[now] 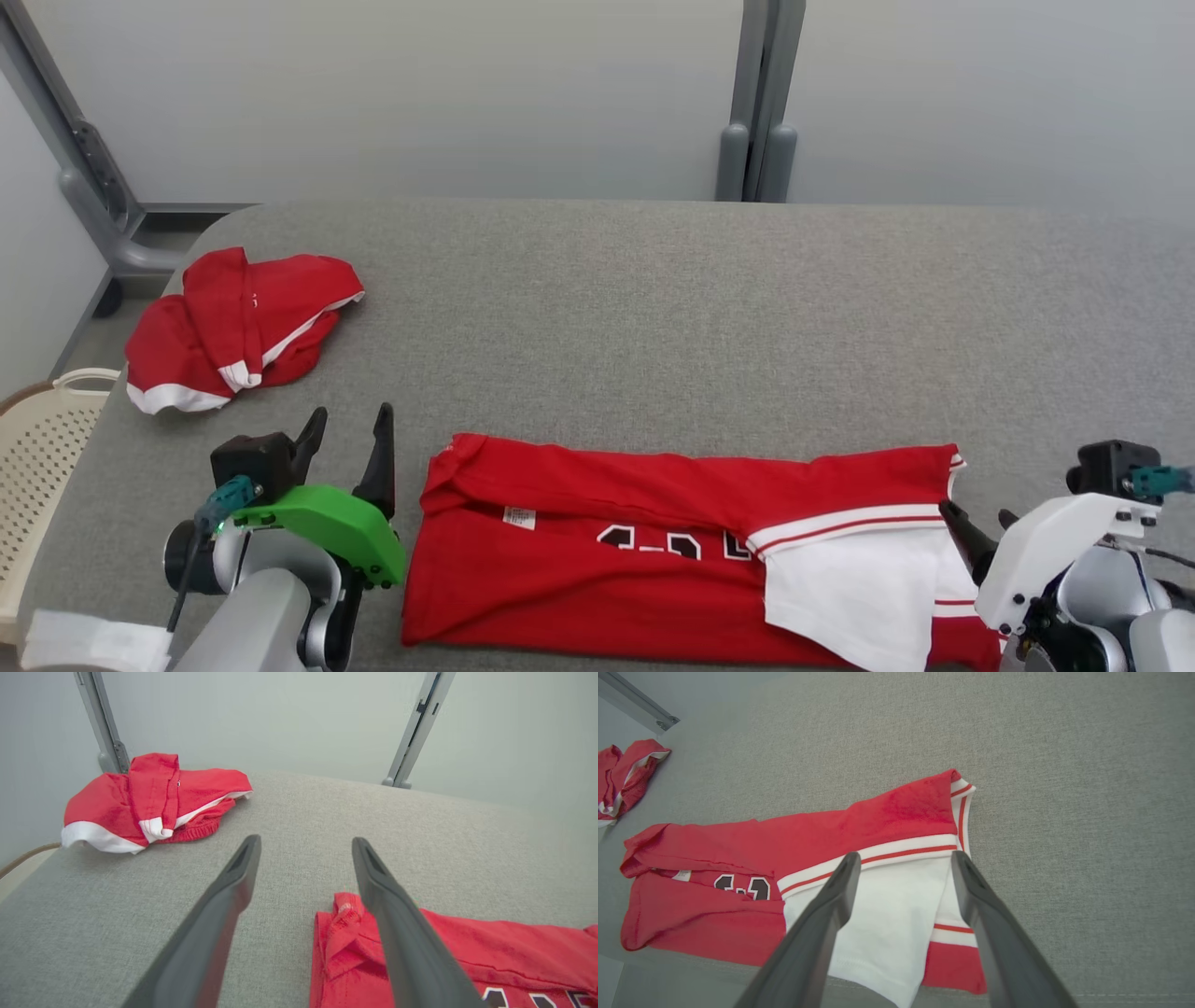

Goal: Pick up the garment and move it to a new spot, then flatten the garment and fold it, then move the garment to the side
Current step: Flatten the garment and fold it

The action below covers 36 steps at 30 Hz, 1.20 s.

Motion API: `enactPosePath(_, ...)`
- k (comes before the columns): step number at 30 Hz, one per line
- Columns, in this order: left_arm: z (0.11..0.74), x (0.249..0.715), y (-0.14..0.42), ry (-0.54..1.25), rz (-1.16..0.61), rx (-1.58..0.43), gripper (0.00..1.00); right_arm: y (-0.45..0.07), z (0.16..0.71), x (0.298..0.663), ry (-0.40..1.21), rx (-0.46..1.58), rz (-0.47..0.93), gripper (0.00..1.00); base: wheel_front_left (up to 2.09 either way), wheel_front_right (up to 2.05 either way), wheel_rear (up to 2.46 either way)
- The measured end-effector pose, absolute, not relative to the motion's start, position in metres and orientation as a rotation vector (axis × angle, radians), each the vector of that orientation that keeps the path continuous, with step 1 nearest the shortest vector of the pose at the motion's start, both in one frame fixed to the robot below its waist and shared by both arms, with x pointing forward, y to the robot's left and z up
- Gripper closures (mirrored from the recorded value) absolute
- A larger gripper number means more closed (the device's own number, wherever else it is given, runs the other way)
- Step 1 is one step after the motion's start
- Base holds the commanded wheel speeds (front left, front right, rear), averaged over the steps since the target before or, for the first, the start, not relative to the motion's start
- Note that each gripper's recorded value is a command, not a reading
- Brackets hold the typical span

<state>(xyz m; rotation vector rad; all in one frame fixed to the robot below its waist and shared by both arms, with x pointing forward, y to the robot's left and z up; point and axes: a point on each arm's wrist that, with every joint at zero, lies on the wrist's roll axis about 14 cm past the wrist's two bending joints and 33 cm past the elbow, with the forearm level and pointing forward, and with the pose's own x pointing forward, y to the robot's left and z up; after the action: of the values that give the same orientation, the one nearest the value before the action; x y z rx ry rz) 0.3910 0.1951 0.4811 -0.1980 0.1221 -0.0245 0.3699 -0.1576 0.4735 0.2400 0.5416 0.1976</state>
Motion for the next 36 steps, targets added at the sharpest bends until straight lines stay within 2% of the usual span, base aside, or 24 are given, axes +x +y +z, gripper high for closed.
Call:
enactPosePath(5,0.522,0.379,0.191,-0.039,-0.05,-0.227,0.0,-0.163,0.468,0.367,0.495,0.272,0.147,0.0,0.0,0.0,0.0)
enactPosePath(11,0.525,0.351,0.182,-0.084,-0.067,-0.263,0.0,-0.173,0.45,0.362,0.519,0.272,0.094,0.0,0.0,0.0,0.0)
enactPosePath(22,0.515,0.32,0.172,-0.062,-0.071,-0.295,0.0,-0.178,0.417,0.362,0.653,0.231,0.055,0.0,0.0,0.0,0.0)
enactPosePath(36,0.514,0.31,0.175,-0.038,-0.063,-0.264,0.0,-0.167,0.388,0.378,0.76,0.199,0.057,0.0,0.0,0.0,0.0)
